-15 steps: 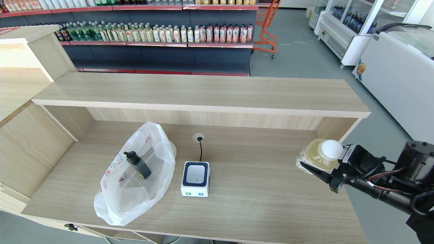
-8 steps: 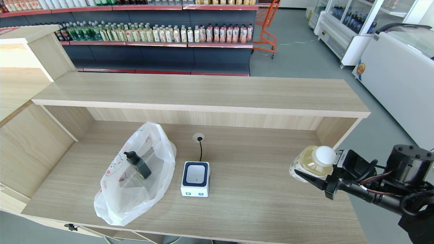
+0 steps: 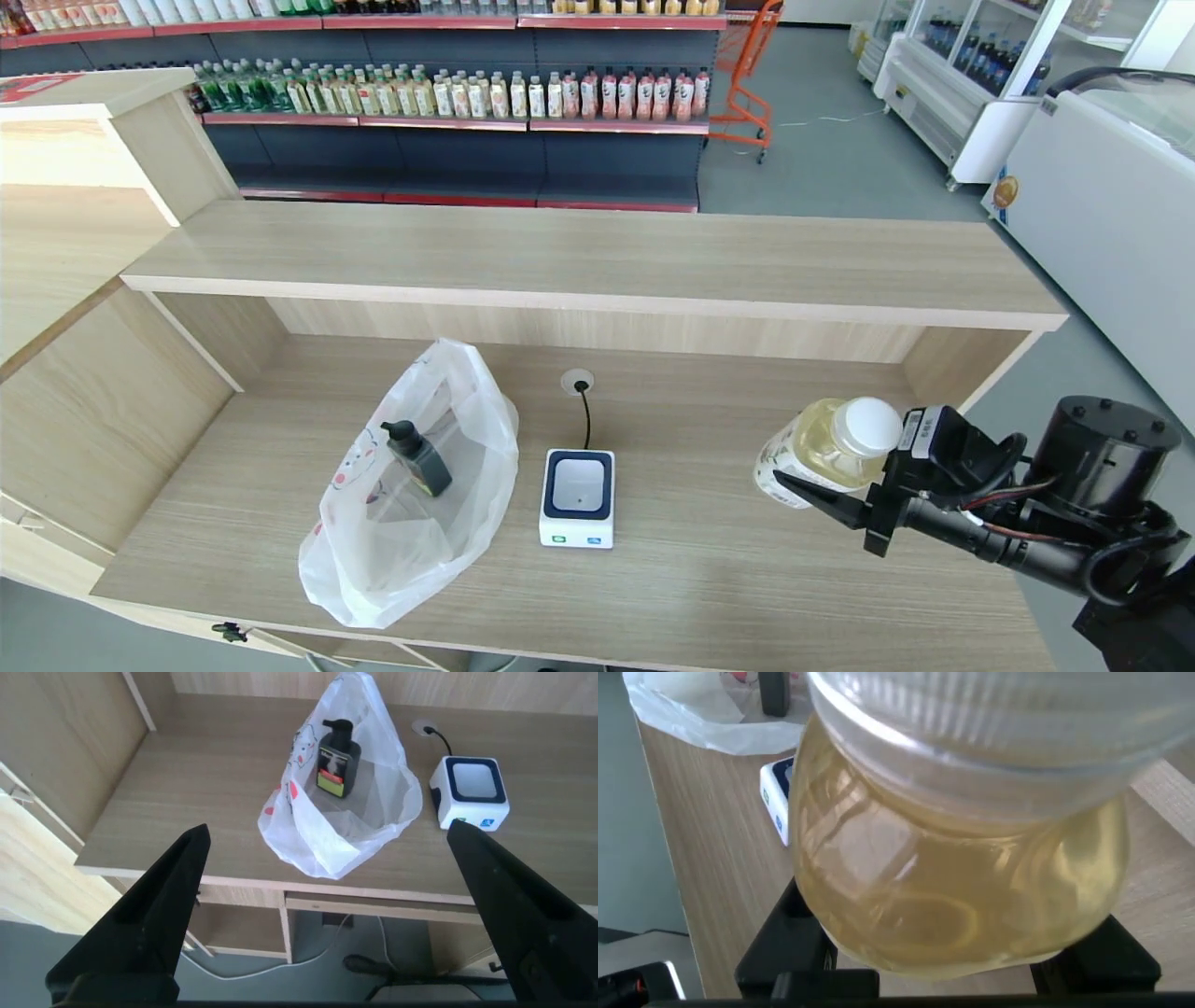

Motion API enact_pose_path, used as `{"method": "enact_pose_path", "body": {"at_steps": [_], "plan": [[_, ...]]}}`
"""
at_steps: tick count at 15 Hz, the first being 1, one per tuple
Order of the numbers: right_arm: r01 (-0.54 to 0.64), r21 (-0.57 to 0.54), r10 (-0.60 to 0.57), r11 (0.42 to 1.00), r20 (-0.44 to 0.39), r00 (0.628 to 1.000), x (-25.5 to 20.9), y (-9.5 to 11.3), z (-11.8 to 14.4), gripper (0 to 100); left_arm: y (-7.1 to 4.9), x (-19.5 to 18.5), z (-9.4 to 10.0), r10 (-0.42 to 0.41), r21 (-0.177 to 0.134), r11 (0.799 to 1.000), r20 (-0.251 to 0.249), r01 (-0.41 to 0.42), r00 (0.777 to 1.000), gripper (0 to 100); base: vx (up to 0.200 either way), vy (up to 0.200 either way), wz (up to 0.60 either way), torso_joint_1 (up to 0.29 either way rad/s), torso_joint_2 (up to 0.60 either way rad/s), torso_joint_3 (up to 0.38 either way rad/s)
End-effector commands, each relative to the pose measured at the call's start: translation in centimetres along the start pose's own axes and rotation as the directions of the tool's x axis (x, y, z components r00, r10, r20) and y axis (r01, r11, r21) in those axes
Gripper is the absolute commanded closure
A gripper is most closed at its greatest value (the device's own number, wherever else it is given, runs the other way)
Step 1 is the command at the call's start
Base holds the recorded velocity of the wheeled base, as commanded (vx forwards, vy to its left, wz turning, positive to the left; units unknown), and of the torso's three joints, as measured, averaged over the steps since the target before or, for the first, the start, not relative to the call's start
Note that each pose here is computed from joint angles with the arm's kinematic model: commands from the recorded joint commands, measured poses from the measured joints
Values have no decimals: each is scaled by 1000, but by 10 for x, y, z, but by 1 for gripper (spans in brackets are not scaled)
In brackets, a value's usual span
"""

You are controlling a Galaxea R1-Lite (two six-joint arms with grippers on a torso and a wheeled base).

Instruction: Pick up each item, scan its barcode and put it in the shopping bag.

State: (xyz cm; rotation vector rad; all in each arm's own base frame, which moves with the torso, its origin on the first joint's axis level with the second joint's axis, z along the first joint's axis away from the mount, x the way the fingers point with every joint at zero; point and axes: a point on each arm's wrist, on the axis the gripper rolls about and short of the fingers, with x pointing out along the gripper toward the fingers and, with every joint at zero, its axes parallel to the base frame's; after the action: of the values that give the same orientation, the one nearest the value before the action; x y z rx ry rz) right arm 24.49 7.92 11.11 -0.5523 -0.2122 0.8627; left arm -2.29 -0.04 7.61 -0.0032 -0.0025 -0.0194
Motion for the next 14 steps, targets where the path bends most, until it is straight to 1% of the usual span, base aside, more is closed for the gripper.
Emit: {"method": "enact_pose_path", "body": {"at_steps": [1,4,8,11,14], "plan": [[-5,1,5,1000,5,1000,2,1,1,100,0,0,0,1,0,1000,1,-1,1000,0,0,200,0,-7,2,-7],[-6,-1,6,1000,12,1000,5,-3,-1,100,0,0,0,-1,3,1000,1,1,1000,0,0,200,0,2,2,2],[12,-5,-12,1000,3,1000,17,-14,-14,100,0,0,0,1,5,1000,1,-1,1000,0,0,200,0,1,2,2],[7,-1,-7,1000,-6,1000,27,-17,-27,100,0,0,0,1,2,1000,1,-1,1000,0,0,0,0,0,0,0],[-17,-15,17,1000,9,1000,40,-22,-39,100,0,0,0,1,0,1000,1,-1,1000,0,0,0,0,0,0,0]]}}
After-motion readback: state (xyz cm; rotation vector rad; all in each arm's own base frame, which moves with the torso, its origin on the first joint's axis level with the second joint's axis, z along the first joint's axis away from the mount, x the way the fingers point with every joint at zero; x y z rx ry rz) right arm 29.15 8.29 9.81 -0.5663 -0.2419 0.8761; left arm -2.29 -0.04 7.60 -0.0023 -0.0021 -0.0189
